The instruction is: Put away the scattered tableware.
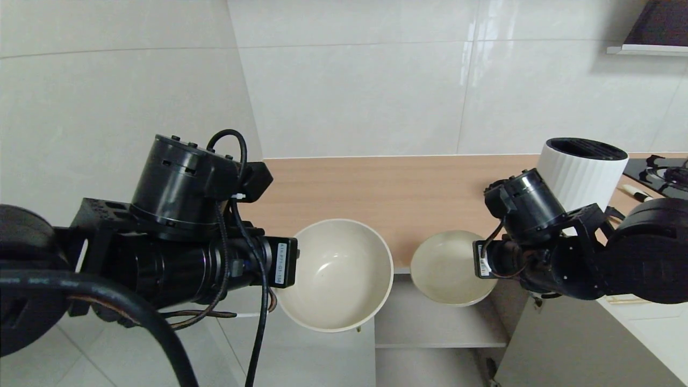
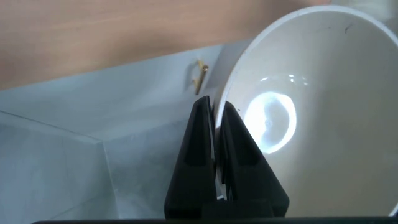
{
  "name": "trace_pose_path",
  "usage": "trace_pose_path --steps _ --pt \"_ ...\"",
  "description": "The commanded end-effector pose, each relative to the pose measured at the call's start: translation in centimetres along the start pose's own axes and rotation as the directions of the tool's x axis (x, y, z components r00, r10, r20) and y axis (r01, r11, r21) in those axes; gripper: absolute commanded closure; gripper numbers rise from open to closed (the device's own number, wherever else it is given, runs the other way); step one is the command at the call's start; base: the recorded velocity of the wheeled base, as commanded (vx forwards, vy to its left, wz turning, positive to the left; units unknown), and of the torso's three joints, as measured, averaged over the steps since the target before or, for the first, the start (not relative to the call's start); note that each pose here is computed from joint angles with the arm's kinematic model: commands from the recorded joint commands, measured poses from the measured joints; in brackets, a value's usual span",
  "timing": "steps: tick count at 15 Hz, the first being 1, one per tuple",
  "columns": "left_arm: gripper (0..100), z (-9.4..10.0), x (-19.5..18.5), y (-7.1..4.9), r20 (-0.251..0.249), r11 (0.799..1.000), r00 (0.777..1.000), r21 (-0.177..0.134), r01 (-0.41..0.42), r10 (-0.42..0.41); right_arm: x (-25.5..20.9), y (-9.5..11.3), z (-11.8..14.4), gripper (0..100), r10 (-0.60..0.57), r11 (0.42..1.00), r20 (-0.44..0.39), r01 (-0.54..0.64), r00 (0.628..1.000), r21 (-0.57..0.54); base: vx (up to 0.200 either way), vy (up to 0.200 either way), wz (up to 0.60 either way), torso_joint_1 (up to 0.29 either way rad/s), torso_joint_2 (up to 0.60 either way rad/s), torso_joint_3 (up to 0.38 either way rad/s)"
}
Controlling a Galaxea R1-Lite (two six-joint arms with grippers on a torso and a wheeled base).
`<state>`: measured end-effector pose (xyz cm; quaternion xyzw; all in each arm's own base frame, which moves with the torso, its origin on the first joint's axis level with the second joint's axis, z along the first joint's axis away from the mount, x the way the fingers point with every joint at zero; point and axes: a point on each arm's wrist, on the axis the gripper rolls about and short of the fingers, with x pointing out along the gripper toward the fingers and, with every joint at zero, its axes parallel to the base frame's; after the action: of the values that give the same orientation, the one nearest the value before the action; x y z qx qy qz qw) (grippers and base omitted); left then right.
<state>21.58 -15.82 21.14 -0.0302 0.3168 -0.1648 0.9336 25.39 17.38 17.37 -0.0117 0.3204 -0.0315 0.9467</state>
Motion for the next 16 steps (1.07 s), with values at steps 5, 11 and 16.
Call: trace_pose_path --steps 5,11,16 --pt "100 -0.3 0.7 -0.1 -0.021 1.000 1.000 0.004 -0.007 0.007 0.8 0.3 -0.8 100 -0.020 1.000 -0.025 0.019 0.999 -0.023 0.000 0.000 -0.60 -0.163 0.44 0.258" --pt "100 0.4 -0.3 0.0 0.018 1.000 1.000 -0.001 0.002 -0.002 -1.1 1.2 -1.5 100 0.037 0.998 -0.017 -0.038 0.999 -0.058 0.000 0.000 -0.40 -0.172 0.48 0.311" --pt "100 0.4 0.9 0.0 -0.001 1.000 1.000 -0.001 -0.017 0.017 -1.2 1.1 -1.8 100 0.038 0.997 -0.015 -0.039 0.999 -0.062 0.000 0.000 0.00 -0.037 0.12 0.084"
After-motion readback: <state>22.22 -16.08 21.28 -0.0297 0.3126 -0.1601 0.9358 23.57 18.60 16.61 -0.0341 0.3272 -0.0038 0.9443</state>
